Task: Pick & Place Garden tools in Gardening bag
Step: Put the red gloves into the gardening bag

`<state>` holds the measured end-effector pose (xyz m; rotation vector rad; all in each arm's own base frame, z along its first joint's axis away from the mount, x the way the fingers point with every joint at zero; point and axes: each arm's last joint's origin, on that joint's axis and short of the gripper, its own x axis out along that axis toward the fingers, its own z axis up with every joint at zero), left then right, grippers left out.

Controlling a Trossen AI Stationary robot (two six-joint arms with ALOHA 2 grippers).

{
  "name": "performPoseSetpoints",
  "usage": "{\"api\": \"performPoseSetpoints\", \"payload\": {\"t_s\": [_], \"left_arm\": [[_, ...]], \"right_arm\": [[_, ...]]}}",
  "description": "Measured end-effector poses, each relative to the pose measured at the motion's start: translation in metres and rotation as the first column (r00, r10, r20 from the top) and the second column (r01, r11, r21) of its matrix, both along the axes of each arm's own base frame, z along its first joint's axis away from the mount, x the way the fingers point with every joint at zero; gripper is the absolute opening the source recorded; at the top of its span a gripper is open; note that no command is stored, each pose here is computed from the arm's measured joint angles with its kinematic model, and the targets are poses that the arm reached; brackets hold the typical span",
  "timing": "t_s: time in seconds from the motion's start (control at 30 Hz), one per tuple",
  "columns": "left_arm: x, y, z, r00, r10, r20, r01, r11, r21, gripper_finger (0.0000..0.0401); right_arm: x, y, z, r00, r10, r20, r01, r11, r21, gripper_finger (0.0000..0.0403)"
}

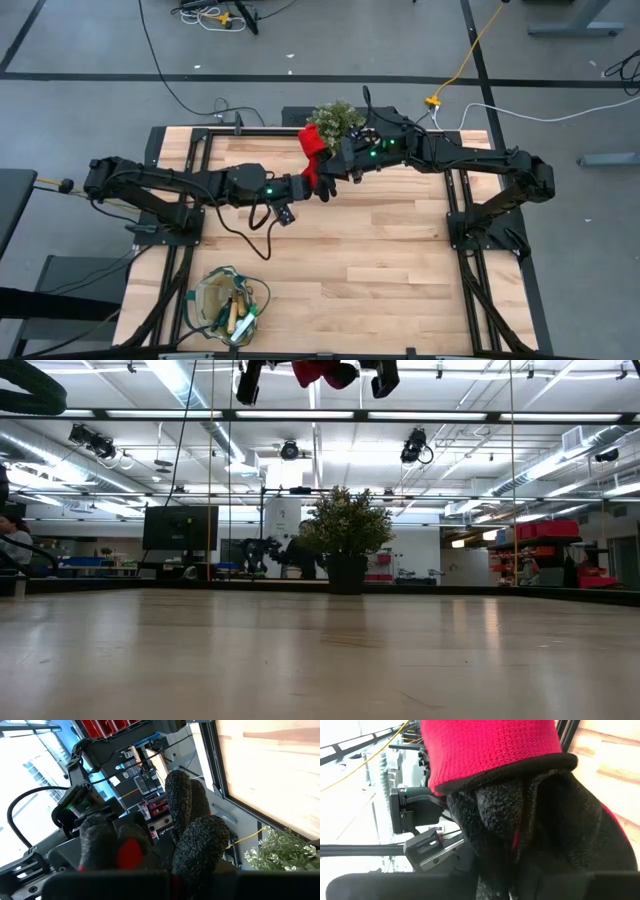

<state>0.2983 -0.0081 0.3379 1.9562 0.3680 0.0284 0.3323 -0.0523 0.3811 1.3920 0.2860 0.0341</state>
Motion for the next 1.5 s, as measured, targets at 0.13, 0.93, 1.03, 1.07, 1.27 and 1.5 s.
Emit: {"api": "performPoseSetpoints", "payload": {"t_s": [0.13,0.93,1.03,1.07,1.27,1.5], "left_arm": [[0.000,0.000,0.000,1.000,0.009,-0.002,-0.009,1.000,-0.001,0.0013],[-0.002,0.001,-0.003,0.991,0.133,0.008,-0.132,0.986,-0.103,0.0014],[-0.002,0.001,-0.002,0.990,0.139,0.021,-0.135,0.980,-0.147,0.0013],[-0.002,0.000,-0.002,0.990,0.140,0.027,-0.134,0.978,-0.161,0.0012],[-0.002,-0.010,-0.002,0.990,0.127,0.053,-0.109,0.958,-0.265,0.0014],[-0.003,-0.023,-0.002,0.988,0.131,0.081,-0.091,0.918,-0.385,0.0012]], "right_arm": [[0.000,0.000,0.000,1.000,0.008,0.004,-0.008,1.000,0.001,0.0134],[-0.022,-0.004,0.011,1.000,-0.014,-0.028,0.013,0.999,-0.036,0.0221],[-0.028,-0.006,0.019,0.999,-0.036,0.018,0.037,0.996,-0.078,0.0221],[-0.031,-0.006,0.021,0.999,-0.042,0.029,0.045,0.994,-0.096,0.0221],[-0.037,-0.008,0.028,0.997,-0.043,0.068,0.054,0.984,-0.170,0.0221],[-0.037,-0.008,0.028,0.996,-0.010,0.084,0.036,0.950,-0.309,0.0221]]}}
